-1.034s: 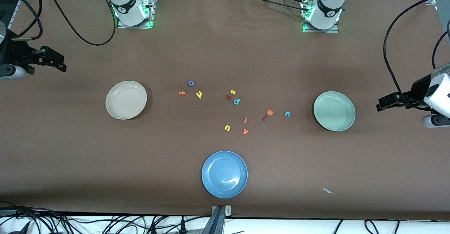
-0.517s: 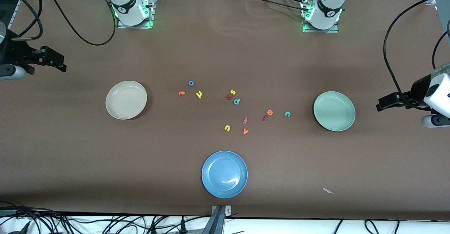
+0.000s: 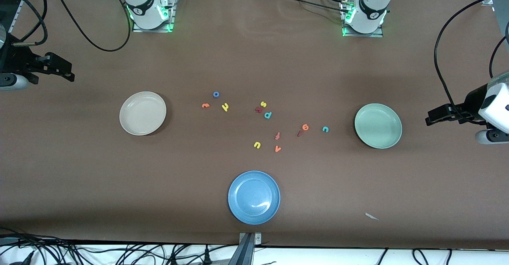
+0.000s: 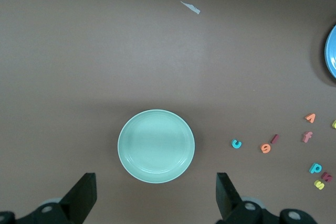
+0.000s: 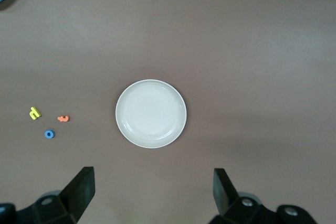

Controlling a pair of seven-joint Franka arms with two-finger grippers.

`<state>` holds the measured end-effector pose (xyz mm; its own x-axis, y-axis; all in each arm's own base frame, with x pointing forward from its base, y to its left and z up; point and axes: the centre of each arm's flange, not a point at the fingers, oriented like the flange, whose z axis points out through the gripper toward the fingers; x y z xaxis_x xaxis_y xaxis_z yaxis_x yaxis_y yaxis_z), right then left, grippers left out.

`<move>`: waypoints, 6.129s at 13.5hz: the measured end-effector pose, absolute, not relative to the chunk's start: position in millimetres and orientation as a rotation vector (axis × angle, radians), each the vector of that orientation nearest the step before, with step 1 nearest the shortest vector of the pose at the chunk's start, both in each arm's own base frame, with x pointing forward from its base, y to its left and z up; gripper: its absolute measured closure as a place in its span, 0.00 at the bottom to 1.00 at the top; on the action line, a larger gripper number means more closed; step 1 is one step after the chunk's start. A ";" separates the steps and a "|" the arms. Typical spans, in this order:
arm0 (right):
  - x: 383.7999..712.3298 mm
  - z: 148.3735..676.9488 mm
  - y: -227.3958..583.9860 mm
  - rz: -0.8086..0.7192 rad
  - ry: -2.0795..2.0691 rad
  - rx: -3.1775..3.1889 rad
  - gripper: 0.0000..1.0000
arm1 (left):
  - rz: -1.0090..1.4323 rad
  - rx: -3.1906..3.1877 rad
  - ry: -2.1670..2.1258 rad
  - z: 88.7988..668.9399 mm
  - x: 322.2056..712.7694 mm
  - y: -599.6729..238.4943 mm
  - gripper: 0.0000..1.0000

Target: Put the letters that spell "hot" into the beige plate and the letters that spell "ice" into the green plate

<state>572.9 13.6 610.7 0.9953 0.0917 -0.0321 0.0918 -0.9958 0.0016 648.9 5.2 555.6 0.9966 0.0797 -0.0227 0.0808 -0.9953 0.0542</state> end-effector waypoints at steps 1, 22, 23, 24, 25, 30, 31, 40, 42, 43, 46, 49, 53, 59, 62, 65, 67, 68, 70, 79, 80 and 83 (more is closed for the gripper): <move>572.9 610.7 13.6 -0.050 0.144 3.135 0.00 | -0.031 3.084 0.115 555.6 648.9 5.2 0.00; 573.0 610.5 13.5 -0.051 0.144 3.135 0.00 | -0.045 3.084 0.107 551.4 648.6 5.2 0.00; 573.0 610.5 13.5 -0.051 0.144 3.135 0.00 | -0.045 3.084 0.107 551.4 648.5 5.2 0.00; 573.0 610.5 13.5 -0.051 0.144 3.135 0.00 | -0.046 3.084 0.107 551.1 648.5 5.1 0.00; 573.0 610.5 13.5 -0.051 0.144 3.135 0.00 | -0.047 3.084 0.107 550.7 648.5 4.9 0.00; 573.0 610.5 13.5 -0.051 0.144 3.135 0.00 | -0.058 3.084 0.104 547.4 648.1 3.8 0.00; 573.0 610.5 13.5 -0.051 0.144 3.135 0.00 | -0.059 3.084 0.102 547.2 648.0 3.2 0.00; 573.0 610.5 13.4 -0.051 0.144 3.135 0.00 | -0.109 3.077 0.050 539.9 644.9 -16.7 0.00; 573.0 610.5 13.4 -0.051 0.144 3.135 0.00 | -0.119 3.076 0.043 536.3 645.2 -19.4 0.00; 573.0 610.5 13.4 -0.051 0.144 3.135 0.00 | -0.121 3.076 0.042 535.4 645.5 -19.7 0.00; 573.0 610.5 13.4 -0.051 0.144 3.135 0.00 | -0.119 3.076 0.035 535.6 645.6 -22.6 0.00; 573.0 610.5 13.3 -0.051 0.143 3.135 0.00 | -0.126 3.077 -0.044 533.9 643.9 -58.0 0.00; 573.0 610.5 13.2 -0.051 0.143 3.135 0.00 | -0.173 3.081 -0.144 517.9 637.0 -134.7 0.00; 573.1 610.5 13.2 -0.051 0.143 3.135 0.00 | -0.289 3.077 -0.144 437.3 626.9 -195.3 0.00; 573.1 610.4 13.2 -0.051 0.143 3.135 0.00 | -0.281 3.058 -0.145 379.9 610.3 -206.3 0.00; 573.1 610.4 13.2 -0.051 0.143 3.135 0.00 | -0.260 3.059 -0.146 323.7 587.0 -211.3 0.00; 573.1 610.3 13.2 -0.051 0.143 3.135 0.00 | -0.231 3.060 -0.139 290.9 575.0 -209.3 0.00; 573.1 610.3 13.2 -0.051 0.143 3.135 0.00 | -0.218 3.059 -0.135 278.6 573.4 -208.6 0.01; 573.2 610.3 13.2 -0.051 0.143 3.135 0.00 | -0.171 3.054 -0.126 254.6 577.1 -209.7 0.02; 573.2 610.3 13.2 -0.051 0.143 3.135 0.00 | -0.280 3.059 -0.120 186.1 568.9 -210.4 0.26; 573.2 610.3 13.2 -0.051 0.143 3.135 0.00 | -0.285 3.060 -0.120 184.0 568.5 -210.3 0.32; 573.2 610.3 13.2 -0.051 0.143 3.135 0.00 | -0.265 3.058 -0.116 176.4 569.7 -210.2 0.32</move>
